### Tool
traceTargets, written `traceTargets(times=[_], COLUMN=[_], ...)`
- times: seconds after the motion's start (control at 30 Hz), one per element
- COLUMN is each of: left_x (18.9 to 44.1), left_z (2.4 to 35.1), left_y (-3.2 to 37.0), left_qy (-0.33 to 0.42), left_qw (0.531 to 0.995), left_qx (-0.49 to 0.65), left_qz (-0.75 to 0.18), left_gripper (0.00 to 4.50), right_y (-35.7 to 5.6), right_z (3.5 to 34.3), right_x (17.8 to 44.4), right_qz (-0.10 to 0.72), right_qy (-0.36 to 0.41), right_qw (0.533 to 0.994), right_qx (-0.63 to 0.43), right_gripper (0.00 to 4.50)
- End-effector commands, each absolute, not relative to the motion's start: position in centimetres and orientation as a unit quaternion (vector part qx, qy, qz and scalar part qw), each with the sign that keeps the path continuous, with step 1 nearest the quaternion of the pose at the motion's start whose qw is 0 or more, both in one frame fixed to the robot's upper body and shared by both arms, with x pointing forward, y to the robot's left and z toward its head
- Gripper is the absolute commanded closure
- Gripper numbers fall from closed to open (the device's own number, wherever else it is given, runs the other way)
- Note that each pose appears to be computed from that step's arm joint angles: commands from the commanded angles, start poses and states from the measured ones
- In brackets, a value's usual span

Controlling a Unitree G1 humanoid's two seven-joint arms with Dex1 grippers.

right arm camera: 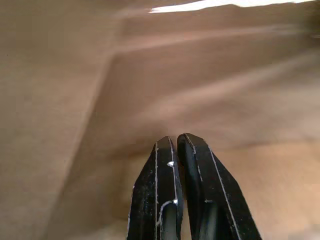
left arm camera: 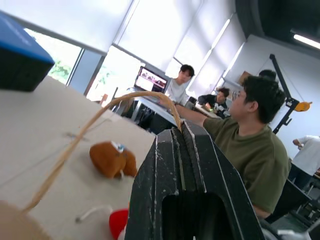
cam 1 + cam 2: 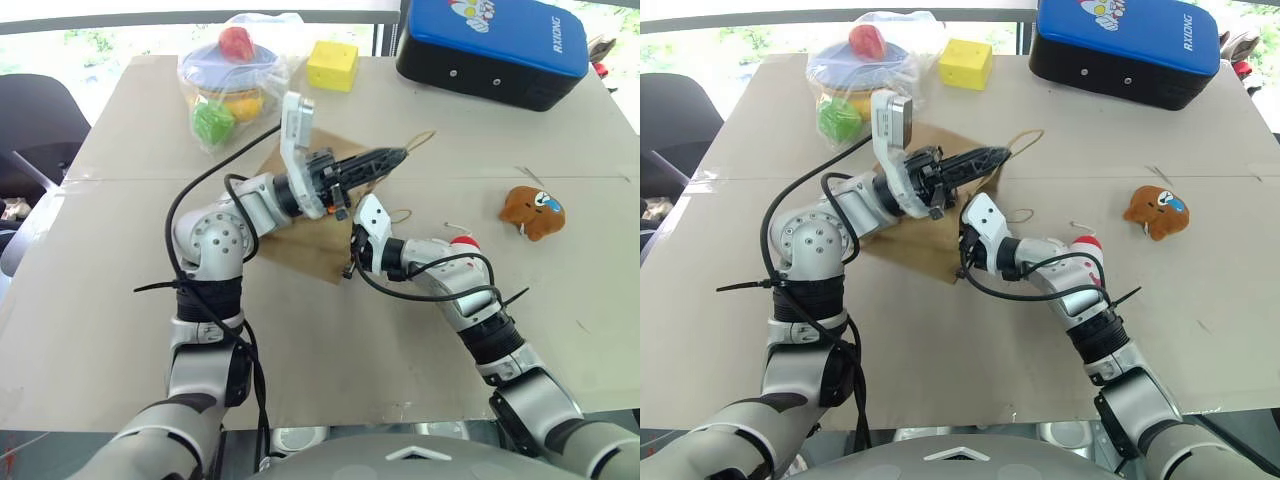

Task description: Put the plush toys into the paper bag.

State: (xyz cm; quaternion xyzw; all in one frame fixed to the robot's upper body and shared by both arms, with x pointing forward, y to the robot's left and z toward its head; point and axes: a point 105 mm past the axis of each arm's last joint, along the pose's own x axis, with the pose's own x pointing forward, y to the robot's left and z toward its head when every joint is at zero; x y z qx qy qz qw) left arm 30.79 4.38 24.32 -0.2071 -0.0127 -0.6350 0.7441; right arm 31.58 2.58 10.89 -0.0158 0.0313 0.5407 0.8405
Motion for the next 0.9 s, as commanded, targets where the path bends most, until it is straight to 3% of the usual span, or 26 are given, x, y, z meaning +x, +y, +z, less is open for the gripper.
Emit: traceTargets(times=[0.03, 0.3, 0.47, 0.63, 0.9], left_x=[29.9, 30.8, 32.1, 33.5, 33.9], left_z=[25.5, 23.0, 22.9, 25.2, 27.0], left_y=[4.0, 6.4, 8.3, 10.8, 13.6], left_qy=[-0.030, -0.007, -0.027, -0.064, -0.090], left_qw=[0.726, 0.771, 0.799, 0.824, 0.834], left_qx=[-0.216, -0.185, -0.195, -0.243, -0.295], left_qz=[-0.653, -0.609, -0.568, -0.508, -0.458], left_gripper=[4.50, 4.50, 4.50, 4.50, 4.50], right_y=[1.4, -0.5, 0.5, 1.3, 0.5], right_z=[13.2, 10.7, 7.1, 2.8, 4.4], right_x=[32.5, 36.2, 36.5, 35.6, 36.1], right_qz=[0.497, 0.390, 0.403, 0.426, 0.398], right_qy=[-0.025, 0.000, 0.060, 0.128, 0.113], right_qw=[0.867, 0.918, 0.910, 0.890, 0.908], right_qx=[-0.014, -0.075, -0.079, -0.099, -0.062], right_gripper=[4.43, 4.43, 4.43, 4.43, 4.43])
